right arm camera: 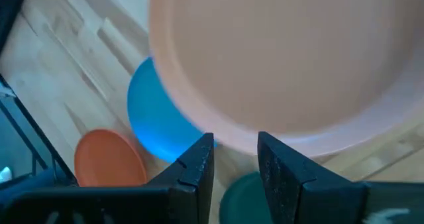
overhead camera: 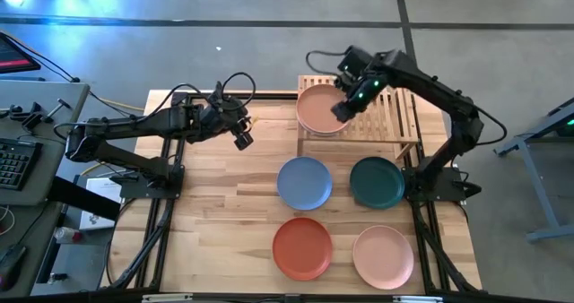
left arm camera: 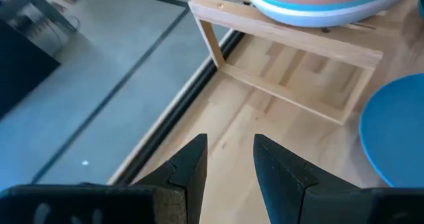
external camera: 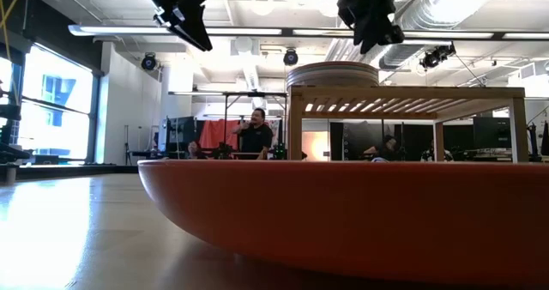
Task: Place and stack plates onto a shelf
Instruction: Put the green plate on the shelf
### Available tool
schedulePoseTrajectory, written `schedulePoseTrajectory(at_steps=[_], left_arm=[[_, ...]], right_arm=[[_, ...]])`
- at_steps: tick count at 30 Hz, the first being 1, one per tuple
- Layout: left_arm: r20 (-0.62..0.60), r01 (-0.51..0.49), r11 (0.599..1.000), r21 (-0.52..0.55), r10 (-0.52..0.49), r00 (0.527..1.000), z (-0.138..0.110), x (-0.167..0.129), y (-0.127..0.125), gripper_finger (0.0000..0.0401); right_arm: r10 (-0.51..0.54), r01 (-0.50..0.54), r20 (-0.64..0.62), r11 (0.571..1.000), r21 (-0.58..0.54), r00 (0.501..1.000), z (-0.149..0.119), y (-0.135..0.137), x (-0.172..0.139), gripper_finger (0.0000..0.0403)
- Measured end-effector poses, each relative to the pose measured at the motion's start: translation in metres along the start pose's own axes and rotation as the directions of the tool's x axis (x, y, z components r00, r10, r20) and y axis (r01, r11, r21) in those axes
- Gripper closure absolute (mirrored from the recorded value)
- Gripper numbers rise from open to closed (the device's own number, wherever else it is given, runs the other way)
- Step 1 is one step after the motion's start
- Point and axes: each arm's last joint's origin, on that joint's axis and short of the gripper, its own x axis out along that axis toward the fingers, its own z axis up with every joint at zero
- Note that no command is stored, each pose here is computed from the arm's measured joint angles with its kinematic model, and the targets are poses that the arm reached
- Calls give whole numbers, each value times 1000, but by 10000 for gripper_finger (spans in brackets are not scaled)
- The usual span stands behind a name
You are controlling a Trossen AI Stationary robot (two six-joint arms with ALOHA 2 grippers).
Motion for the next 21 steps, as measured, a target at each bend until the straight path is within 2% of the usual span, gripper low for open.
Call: schedulePoseTrajectory(at_steps=[9,17,21], left_arm=[[-67,27,1000,10,-26,997,-7,0,0,288],[-150,138,989,-50,-144,978,-14,-1,-3,288],[-214,162,984,-71,-173,961,-20,-2,-3,288]], right_arm=[[-77,78,-53,997,8,996,-30,60,19,308],[-158,159,-25,983,92,987,-63,104,30,308],[-183,181,-3,973,141,983,-84,125,34,308]])
